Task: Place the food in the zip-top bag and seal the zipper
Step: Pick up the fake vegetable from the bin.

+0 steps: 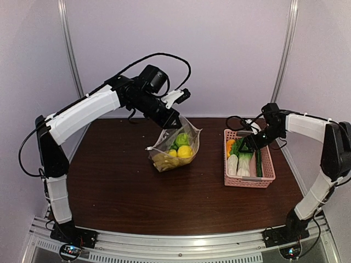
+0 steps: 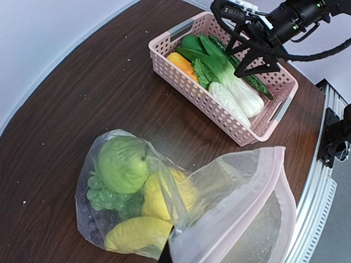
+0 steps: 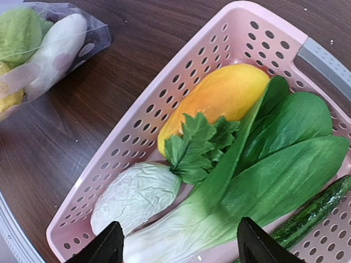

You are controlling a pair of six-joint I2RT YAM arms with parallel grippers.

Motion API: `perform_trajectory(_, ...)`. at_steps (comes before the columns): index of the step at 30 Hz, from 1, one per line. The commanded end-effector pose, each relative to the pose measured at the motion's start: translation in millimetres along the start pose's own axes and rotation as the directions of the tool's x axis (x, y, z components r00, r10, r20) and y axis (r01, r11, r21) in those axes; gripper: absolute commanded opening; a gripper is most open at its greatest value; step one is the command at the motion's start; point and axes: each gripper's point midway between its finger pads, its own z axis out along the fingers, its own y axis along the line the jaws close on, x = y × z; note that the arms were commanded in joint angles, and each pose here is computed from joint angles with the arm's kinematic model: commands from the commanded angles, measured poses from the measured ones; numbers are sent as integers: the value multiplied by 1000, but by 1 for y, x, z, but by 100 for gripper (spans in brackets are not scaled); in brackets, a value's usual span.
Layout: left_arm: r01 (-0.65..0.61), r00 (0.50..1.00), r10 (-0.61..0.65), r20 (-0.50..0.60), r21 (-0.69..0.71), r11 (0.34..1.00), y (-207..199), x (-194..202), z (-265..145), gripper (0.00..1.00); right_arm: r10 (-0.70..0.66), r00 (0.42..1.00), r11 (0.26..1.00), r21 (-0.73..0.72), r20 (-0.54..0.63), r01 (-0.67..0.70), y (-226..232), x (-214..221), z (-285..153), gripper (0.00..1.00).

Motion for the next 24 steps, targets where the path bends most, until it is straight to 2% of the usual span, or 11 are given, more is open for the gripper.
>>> perform_trajectory(1, -9, 999, 8, 47, 9, 1000, -4, -10, -5, 0, 11, 998, 992, -126, -61, -18, 23, 16, 9, 72)
perform_trajectory(8, -9, 999, 9, 49, 11, 1000, -5, -10, -6, 0, -9, 989, 980, -197, -145, -20, 42, 30, 26, 70)
perform_trajectory(14, -12, 999, 11, 51, 11, 1000, -5, -11, -7, 0, 4, 980, 988, -149, -198, -35, 37, 35, 42, 71)
perform_trajectory(24, -12, 999, 12, 50, 7, 1000, -4, -10, -7, 0, 26, 973, 984, -166, -228, -65, 39, 36, 58, 73)
